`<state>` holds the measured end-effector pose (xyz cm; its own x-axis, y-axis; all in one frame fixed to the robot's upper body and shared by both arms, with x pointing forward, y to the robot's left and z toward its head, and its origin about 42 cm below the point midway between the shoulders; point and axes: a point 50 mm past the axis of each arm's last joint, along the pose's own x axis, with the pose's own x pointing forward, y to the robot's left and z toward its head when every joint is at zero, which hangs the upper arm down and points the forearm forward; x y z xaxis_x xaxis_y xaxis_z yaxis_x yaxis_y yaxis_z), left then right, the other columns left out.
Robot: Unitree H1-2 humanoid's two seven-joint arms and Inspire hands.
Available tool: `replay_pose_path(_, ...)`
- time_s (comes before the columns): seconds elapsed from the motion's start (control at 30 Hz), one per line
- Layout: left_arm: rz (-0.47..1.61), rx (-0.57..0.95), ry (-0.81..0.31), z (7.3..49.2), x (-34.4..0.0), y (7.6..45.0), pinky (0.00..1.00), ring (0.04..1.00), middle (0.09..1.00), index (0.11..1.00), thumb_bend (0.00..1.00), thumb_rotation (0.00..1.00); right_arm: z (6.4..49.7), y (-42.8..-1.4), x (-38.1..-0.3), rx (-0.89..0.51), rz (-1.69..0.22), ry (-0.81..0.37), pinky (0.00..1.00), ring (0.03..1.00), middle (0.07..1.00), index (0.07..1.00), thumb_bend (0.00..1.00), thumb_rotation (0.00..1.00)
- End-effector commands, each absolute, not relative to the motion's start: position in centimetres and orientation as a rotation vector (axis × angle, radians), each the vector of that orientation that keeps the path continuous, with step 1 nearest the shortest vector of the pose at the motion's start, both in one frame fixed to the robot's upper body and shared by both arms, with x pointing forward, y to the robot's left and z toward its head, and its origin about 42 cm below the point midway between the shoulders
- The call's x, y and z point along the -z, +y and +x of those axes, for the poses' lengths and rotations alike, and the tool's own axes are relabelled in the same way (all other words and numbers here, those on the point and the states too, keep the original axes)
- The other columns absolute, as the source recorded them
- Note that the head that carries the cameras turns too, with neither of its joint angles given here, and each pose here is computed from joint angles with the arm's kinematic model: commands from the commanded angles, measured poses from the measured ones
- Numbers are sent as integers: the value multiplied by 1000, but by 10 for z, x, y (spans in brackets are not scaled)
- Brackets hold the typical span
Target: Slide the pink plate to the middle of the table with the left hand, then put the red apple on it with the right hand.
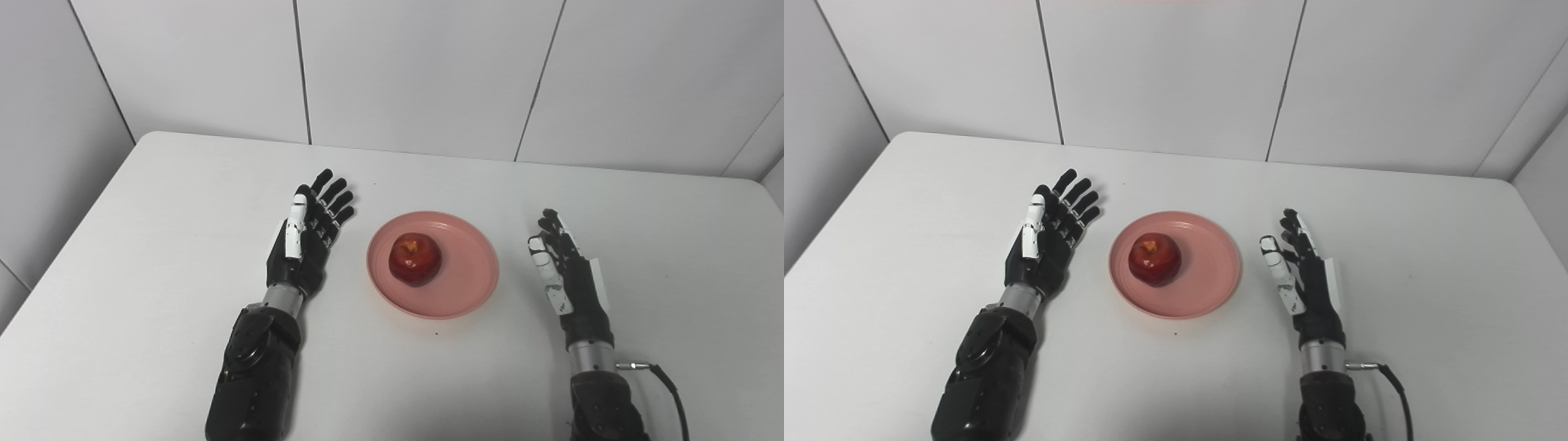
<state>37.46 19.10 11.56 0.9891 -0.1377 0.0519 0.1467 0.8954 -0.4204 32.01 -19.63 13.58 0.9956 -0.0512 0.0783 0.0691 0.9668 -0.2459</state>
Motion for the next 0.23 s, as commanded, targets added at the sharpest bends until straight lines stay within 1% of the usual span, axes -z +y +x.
replay_pose_path(0.0,-433,97,125,356,-83,197,909,893,900,898,379,1000,323,-194,-145,60,-204,-112,866,886,909,917,492,1000)
replay_pose_path(0.03,-433,97,125,356,-83,197,911,893,900,898,379,1000,322,-194,-143,59,-190,-100,890,896,911,918,459,1000)
replay_pose_path(0.07,-429,97,124,356,-83,198,911,893,901,898,379,1000,321,-194,-139,57,-165,-88,899,899,912,918,448,1000)
replay_pose_path(0.1,-426,98,124,356,-83,198,910,892,900,898,382,1000,321,-194,-137,56,-148,-80,920,905,915,921,404,1000)
replay_pose_path(0.13,-423,98,123,355,-83,198,909,892,899,898,383,1000,320,-194,-135,57,-123,-67,928,907,916,922,390,1000)
replay_pose_path(0.2,-420,98,122,355,-83,198,910,892,901,899,384,1000,319,-193,-131,57,-90,-51,938,909,921,928,325,1000)
